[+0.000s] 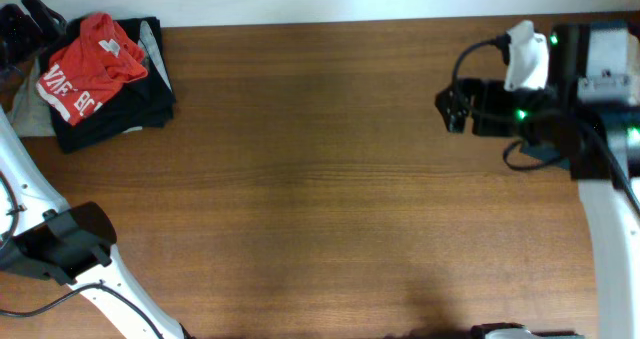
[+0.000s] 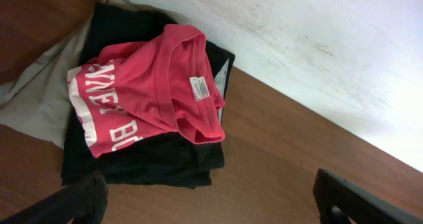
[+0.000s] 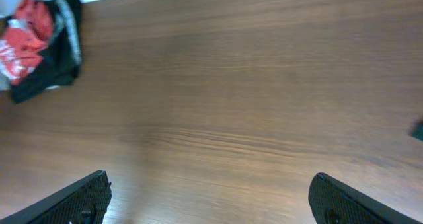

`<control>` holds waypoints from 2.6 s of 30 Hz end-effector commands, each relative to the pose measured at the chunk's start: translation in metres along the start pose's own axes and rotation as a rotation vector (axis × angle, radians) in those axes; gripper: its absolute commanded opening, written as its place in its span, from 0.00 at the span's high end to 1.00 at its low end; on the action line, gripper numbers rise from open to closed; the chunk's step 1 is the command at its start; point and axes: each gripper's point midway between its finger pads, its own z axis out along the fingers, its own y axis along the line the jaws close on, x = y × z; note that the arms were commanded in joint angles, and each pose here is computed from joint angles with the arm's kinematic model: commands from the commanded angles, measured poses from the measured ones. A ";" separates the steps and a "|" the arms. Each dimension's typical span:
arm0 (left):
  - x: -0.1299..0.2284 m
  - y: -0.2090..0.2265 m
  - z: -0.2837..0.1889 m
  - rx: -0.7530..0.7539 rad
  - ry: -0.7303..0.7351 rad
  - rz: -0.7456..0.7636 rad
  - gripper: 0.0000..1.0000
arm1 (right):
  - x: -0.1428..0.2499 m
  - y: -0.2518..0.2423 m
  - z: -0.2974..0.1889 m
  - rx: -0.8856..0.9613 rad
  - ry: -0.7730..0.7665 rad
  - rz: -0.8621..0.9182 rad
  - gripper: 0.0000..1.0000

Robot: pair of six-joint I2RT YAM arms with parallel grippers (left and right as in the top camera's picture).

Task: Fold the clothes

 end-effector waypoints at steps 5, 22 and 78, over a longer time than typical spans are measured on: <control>0.001 0.002 0.002 0.010 0.006 -0.004 0.01 | 0.029 -0.031 -0.015 0.151 -0.196 -0.042 0.01; 0.000 0.004 0.001 0.007 0.004 -0.008 0.01 | 0.151 -0.056 0.025 0.007 -0.858 -0.181 0.01; 0.001 0.003 0.004 0.009 0.009 -0.007 0.01 | 0.172 -0.071 0.070 0.010 -0.808 -0.157 0.01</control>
